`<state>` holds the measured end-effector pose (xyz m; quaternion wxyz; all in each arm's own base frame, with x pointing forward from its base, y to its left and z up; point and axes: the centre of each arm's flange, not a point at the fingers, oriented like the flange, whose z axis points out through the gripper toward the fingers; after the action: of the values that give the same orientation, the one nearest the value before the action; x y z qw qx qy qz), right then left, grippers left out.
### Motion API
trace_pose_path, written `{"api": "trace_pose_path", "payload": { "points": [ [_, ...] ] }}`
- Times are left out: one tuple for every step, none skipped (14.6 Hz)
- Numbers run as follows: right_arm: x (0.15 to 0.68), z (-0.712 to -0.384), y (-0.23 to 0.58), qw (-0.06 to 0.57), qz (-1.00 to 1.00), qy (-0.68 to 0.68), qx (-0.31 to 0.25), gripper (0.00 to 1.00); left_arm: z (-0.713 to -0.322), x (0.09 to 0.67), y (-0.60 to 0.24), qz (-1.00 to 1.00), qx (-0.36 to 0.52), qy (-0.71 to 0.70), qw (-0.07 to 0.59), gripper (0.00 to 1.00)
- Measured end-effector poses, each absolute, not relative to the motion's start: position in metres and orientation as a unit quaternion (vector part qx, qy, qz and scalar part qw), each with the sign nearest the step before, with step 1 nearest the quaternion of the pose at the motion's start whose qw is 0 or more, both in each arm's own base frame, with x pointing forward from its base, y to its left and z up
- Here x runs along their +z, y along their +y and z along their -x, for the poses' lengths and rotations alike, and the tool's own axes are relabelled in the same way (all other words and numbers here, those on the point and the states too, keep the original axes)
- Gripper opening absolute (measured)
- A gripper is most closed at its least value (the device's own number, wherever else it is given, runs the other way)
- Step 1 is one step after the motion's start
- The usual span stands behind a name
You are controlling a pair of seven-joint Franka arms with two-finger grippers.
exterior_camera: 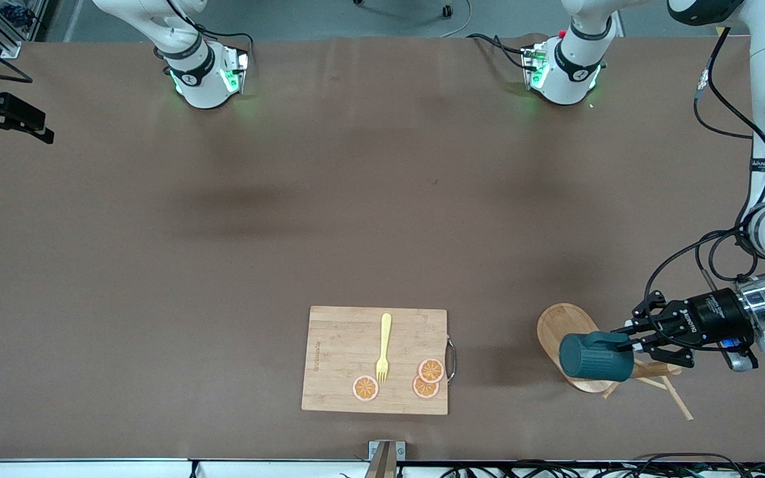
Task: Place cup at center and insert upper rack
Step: 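Lower the mug onto a rack stick with the left gripper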
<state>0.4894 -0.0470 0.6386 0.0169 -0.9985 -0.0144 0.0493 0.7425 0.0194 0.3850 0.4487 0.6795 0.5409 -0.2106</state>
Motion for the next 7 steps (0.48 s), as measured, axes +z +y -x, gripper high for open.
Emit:
{"api": "trace_pose_path", "payload": {
  "points": [
    [0.644,-0.484,-0.047,0.016,0.999,-0.014,0.049,1.00,-0.742,0.384,0.022,-0.680,-0.209,0.540,0.449,0.21],
    [0.650,-0.479,-0.047,0.015,0.999,-0.015,0.045,1.00,-0.743,0.382,0.025,-0.681,-0.207,0.539,0.450,0.21],
    [0.655,-0.475,-0.045,0.015,0.999,-0.018,0.041,1.00,-0.743,0.380,0.029,-0.682,-0.205,0.537,0.451,0.21],
    [0.659,-0.473,-0.041,0.014,0.999,-0.022,0.038,1.00,-0.743,0.377,0.032,-0.684,-0.203,0.536,0.452,0.21],
    [0.660,-0.472,-0.036,0.013,0.999,-0.026,0.037,1.00,-0.743,0.375,0.035,-0.685,-0.200,0.534,0.454,0.21],
    [0.660,-0.473,-0.032,0.012,0.999,-0.029,0.036,1.00,-0.742,0.373,0.039,-0.686,-0.198,0.532,0.455,0.21],
    [0.660,-0.473,-0.031,0.011,0.999,-0.030,0.036,1.00,-0.742,0.371,0.042,-0.688,-0.195,0.531,0.456,0.21]
  ]
}}
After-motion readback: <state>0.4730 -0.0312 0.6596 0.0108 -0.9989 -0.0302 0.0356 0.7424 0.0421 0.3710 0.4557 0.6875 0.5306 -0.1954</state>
